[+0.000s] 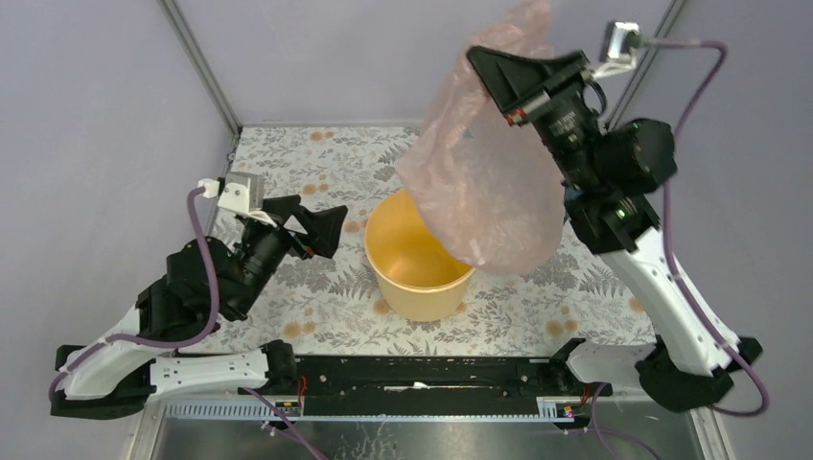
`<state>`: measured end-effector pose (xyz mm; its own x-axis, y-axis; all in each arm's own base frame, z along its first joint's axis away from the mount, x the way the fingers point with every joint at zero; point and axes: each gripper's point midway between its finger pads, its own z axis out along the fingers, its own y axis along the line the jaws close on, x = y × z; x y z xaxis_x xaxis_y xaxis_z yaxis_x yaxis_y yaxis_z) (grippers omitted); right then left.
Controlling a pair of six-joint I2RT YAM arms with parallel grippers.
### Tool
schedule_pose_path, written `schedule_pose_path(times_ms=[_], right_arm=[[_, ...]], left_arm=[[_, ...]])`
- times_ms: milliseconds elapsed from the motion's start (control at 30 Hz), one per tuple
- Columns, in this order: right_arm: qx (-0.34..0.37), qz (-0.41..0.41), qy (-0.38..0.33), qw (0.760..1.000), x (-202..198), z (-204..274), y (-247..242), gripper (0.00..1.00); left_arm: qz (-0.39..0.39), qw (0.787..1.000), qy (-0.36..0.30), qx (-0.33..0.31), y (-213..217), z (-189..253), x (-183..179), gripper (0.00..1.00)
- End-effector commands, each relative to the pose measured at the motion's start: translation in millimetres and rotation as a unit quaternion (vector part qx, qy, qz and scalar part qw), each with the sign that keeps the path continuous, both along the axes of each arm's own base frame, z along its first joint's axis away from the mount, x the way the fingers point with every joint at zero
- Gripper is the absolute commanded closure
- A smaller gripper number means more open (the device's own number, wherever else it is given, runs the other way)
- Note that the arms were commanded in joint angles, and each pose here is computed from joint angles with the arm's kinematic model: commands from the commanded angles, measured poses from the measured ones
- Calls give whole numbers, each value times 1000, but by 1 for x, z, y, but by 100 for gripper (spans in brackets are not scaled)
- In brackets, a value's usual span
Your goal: Put the trash bags into the trash bin
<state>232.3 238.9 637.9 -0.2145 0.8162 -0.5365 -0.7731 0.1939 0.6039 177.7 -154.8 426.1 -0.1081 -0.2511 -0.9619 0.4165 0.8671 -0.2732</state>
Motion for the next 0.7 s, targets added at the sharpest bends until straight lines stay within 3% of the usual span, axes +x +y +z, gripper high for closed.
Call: schedule_pose_path(times_ms=[0, 200, 667], right_arm=[[26, 143, -38, 989, -15, 37, 43, 100], [48, 233, -46, 970, -12, 54, 72, 100], [67, 246, -34, 966, -18, 47, 68, 100]], left_arm=[[25, 999, -11, -47, 19, 19, 0, 1], [29, 998, 3, -63, 29, 12, -4, 1], [46, 996, 0, -78, 43, 14, -4, 1]])
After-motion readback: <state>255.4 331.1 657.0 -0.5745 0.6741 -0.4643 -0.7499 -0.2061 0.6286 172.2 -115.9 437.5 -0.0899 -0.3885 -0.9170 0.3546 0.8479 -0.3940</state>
